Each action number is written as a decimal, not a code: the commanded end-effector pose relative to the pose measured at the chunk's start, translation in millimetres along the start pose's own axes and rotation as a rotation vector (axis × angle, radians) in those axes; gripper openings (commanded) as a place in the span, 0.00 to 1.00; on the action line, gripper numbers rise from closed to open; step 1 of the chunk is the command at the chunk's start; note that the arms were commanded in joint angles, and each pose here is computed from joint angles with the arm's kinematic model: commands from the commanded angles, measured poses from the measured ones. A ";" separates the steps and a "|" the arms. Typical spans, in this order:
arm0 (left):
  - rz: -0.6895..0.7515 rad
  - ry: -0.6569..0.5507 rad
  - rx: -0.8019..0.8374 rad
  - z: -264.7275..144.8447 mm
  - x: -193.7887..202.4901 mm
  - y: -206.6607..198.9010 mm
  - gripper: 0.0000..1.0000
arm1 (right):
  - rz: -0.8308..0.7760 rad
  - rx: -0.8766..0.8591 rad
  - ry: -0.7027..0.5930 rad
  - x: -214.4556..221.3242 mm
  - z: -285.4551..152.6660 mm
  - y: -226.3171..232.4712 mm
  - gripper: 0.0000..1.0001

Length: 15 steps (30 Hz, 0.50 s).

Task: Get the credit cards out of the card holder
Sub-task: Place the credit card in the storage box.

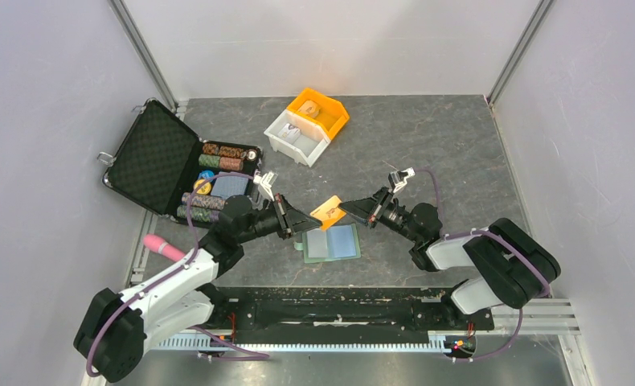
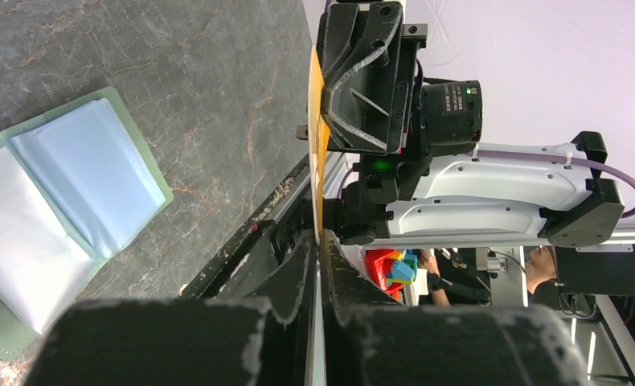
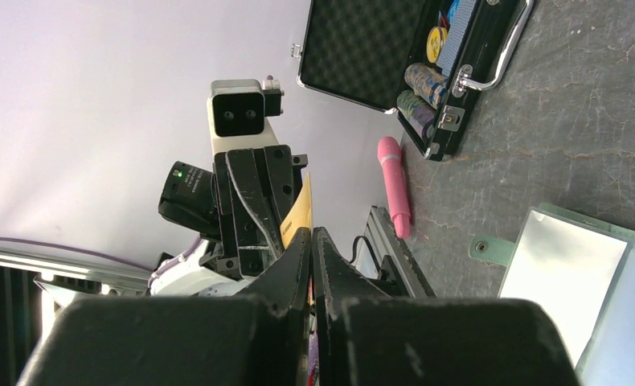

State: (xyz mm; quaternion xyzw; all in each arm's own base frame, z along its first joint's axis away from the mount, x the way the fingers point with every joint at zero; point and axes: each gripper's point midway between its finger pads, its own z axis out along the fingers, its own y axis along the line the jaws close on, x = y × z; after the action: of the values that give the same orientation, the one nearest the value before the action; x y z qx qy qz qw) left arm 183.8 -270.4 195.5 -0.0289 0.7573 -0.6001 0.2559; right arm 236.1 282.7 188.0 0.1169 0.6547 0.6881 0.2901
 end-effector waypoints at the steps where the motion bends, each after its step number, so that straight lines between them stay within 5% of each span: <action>1: -0.003 -0.036 0.064 -1.5 -8.5 -20.9 0.03 | -0.016 -0.020 -0.017 -2.8 -1.5 2.4 0.00; 6: -0.013 -0.044 0.049 -1.7 -9.4 -18.4 0.02 | -0.035 -0.024 -0.009 -1.4 -2.2 3.7 0.04; 15: -0.024 -0.098 -0.023 1.6 -21.2 -8.3 0.02 | -0.187 0.080 0.010 -1.5 -6.1 -8.5 0.61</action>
State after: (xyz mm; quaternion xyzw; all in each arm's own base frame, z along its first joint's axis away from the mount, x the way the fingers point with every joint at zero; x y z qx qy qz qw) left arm 187.7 -268.4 197.5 -0.0488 0.7563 -0.5984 0.2598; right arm 234.0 280.5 179.8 0.0989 0.6760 0.6630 0.3059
